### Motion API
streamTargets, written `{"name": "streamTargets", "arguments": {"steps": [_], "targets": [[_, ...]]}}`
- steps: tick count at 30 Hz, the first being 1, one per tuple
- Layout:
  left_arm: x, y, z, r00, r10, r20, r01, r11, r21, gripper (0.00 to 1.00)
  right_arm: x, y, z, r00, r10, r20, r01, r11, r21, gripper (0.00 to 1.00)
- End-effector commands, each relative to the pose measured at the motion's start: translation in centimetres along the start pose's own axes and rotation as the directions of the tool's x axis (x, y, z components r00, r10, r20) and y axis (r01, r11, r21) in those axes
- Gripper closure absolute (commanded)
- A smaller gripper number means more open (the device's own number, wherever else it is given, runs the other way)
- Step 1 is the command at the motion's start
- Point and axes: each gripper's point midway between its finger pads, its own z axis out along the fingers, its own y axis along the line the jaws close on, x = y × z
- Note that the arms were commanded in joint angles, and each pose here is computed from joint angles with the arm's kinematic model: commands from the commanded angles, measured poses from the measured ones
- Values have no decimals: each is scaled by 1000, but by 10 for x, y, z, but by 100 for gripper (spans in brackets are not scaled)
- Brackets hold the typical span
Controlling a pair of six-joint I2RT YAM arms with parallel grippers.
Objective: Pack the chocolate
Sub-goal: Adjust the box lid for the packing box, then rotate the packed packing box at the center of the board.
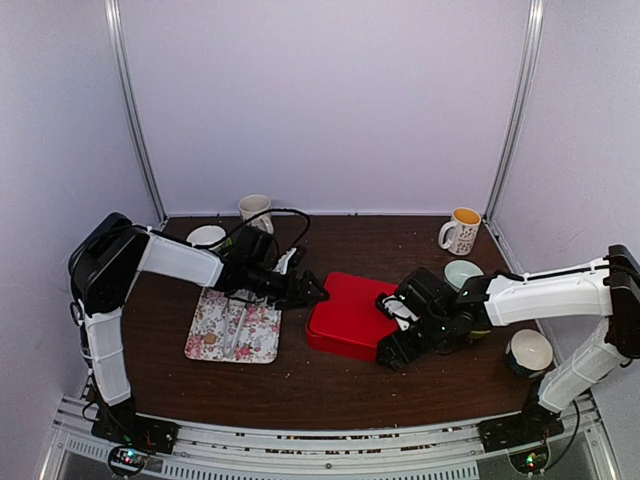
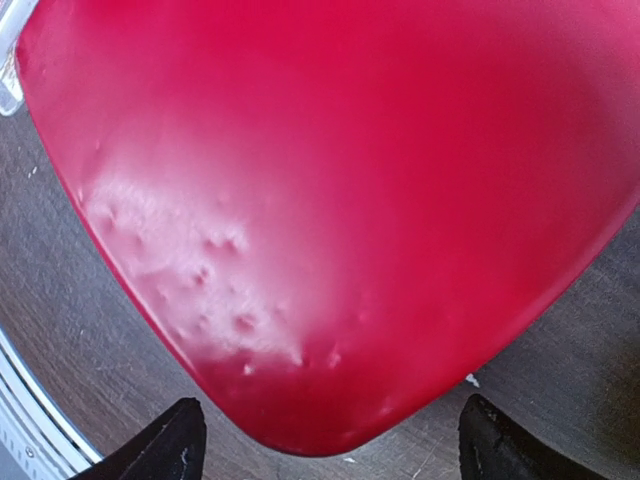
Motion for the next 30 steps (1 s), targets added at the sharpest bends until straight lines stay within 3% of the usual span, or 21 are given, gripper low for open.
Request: {"name": "streamTargets", "arguments": {"steps": [1, 24, 30], "targets": [[-6, -22, -3, 999, 42, 25, -44, 997, 68, 2, -19, -3, -5, 999, 27, 47, -30, 998, 46, 13], [2, -27, 13, 1000, 17, -13, -16, 994, 111, 3, -54, 5, 1, 996, 36, 82, -40, 997, 59, 13], [2, -23, 14, 1000, 15, -9, -14, 996, 83, 3, -55, 13, -5, 994, 37, 105, -36, 999, -12, 7]]}}
